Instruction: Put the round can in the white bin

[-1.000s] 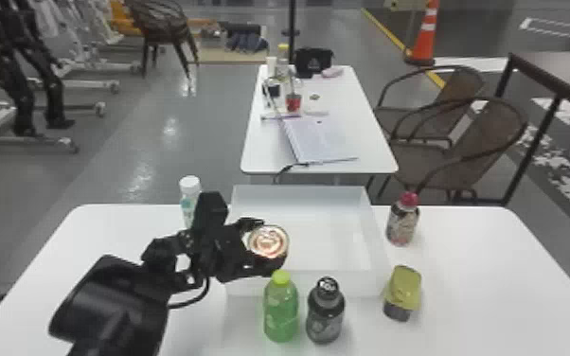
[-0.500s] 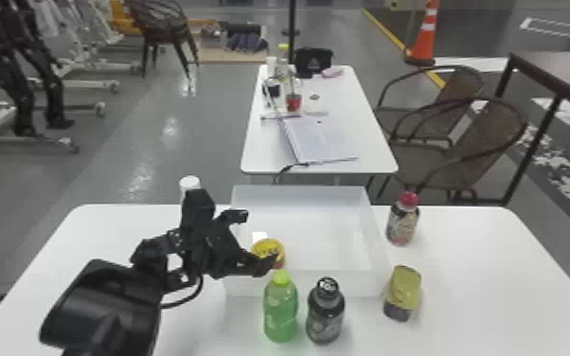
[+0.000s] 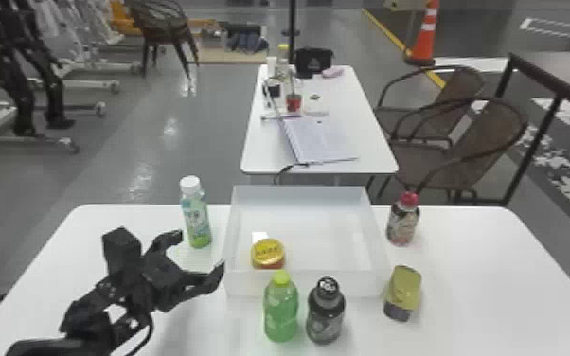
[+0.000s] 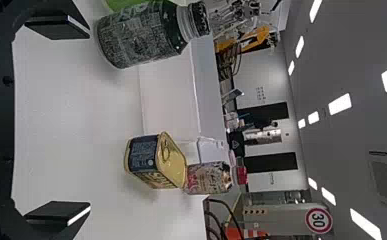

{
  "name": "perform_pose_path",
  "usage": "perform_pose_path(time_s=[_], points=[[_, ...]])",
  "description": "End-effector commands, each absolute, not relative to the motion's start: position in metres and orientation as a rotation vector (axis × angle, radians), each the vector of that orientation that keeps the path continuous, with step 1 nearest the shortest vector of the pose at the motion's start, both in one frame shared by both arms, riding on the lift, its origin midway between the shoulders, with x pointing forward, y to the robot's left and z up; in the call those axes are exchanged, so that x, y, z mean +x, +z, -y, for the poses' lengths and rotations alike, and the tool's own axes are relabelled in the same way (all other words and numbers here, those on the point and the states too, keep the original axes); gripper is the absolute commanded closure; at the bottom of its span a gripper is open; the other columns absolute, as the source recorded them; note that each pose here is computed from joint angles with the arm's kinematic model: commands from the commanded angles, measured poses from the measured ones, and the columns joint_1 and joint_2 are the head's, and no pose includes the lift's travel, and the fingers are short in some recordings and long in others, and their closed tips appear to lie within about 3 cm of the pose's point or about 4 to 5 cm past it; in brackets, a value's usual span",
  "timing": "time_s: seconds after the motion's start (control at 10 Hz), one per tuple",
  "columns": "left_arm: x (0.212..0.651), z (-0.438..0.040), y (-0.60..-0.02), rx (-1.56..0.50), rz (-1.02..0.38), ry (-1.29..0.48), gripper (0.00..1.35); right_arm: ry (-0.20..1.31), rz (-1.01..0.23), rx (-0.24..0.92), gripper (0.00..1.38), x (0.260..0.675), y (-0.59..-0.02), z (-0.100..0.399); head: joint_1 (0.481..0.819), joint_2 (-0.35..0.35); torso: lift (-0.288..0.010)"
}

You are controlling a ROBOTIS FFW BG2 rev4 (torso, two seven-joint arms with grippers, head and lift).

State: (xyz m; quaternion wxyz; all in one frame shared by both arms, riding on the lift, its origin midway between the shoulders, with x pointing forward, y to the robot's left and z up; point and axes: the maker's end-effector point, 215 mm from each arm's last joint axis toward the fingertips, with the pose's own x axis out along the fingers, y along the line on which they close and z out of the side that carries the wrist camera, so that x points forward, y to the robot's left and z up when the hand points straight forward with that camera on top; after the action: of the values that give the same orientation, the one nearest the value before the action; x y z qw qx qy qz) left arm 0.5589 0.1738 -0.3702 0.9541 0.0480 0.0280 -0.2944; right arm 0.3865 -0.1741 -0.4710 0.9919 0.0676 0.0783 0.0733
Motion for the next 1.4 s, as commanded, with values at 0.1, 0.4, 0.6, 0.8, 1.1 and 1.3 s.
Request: perform_pose_path(time_s=[0.1,0.4,0.6,0.8,1.1,1.3], points=[[0.521,-0.224,-0.384,0.043,-0.024,-0.429,0.13,0.148,-0.154,0.130,0.08,0.387,-0.469,0.174,0.549,0.000,-0.100],[0.465,-0.312,-0.410,0.059,-0.075,-0.215,0.13,0.143,-0.156,0.128,0.08,0.384,-0.470,0.177,0.549,0.000,-0.100],[0.437,-0.339,-0.431,0.036,-0.115,-0.128,0.13,0.143,-0.159,0.128,0.09,0.383,-0.471,0.177,0.549,0.000,-0.100],[0.422,-0.342,-0.441,0.041,-0.125,-0.090,0.13,0.145,-0.154,0.118,0.09,0.382,-0.469,0.177,0.549,0.000,-0.100],[0.416,-0.347,-0.445,0.016,-0.117,-0.059,0.13,0.142,-0.152,0.118,0.09,0.381,-0.469,0.179,0.549,0.000,-0.100],[0.416,-0.347,-0.445,0.006,-0.109,-0.058,0.13,0.142,-0.152,0.118,0.09,0.381,-0.469,0.179,0.549,0.000,-0.100]])
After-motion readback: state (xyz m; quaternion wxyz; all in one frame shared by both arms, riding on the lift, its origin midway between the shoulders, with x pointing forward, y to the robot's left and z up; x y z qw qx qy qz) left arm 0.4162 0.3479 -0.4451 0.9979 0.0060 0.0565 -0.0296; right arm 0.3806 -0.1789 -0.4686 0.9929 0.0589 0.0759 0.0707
